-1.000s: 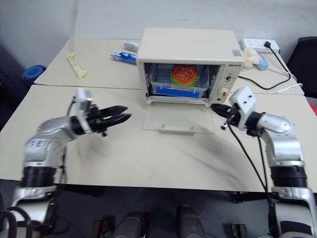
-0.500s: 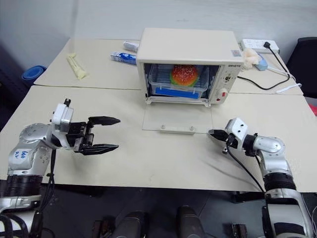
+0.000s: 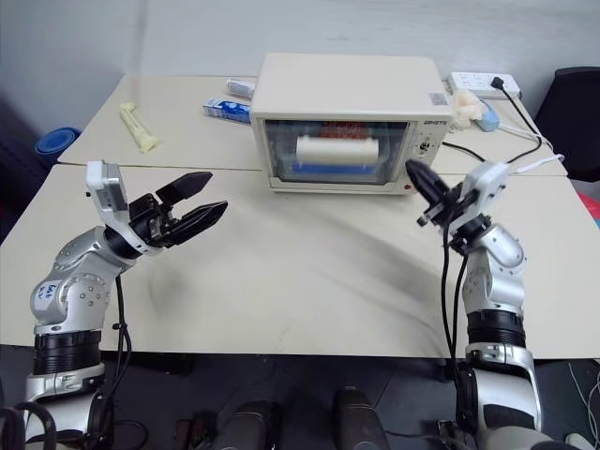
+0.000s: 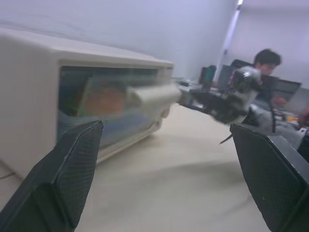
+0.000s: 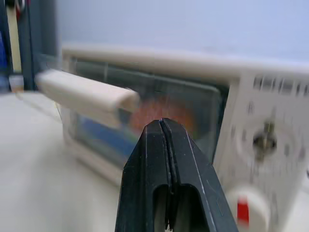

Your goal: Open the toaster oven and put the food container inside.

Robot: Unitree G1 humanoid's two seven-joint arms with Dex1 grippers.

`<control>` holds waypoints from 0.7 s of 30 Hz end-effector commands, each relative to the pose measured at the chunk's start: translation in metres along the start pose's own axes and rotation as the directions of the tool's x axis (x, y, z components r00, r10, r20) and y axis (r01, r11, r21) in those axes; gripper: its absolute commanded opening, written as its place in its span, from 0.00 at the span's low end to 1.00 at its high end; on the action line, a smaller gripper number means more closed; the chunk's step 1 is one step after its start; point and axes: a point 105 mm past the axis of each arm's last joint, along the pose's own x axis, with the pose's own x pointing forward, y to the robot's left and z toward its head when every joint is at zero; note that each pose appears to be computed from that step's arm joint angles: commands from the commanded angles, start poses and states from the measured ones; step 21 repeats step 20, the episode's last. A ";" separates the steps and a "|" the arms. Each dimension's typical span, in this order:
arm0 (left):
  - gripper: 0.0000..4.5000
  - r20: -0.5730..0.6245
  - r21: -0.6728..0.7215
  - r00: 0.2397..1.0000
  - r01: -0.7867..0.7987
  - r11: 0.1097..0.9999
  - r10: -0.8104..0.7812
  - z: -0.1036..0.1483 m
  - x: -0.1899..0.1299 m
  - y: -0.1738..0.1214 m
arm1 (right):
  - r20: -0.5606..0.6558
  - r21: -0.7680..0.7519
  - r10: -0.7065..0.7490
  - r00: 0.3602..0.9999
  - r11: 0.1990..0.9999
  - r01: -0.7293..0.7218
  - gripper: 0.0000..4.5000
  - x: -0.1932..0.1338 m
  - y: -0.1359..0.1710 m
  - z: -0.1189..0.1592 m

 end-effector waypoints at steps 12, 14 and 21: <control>1.00 -0.358 0.272 0.933 0.057 0.961 0.046 -0.046 -0.069 0.000 | -0.418 0.006 0.476 0.774 0.853 -0.521 0.70 -0.080 0.079 -0.019; 1.00 -0.385 0.271 0.921 0.048 0.961 0.063 -0.056 -0.081 -0.003 | -0.445 0.021 0.486 0.753 0.846 -0.533 0.86 -0.096 0.082 -0.027; 1.00 -0.442 0.267 0.895 0.065 0.962 0.062 -0.073 -0.098 -0.015 | -0.443 0.024 0.468 0.764 0.859 -0.512 0.99 -0.114 0.088 -0.037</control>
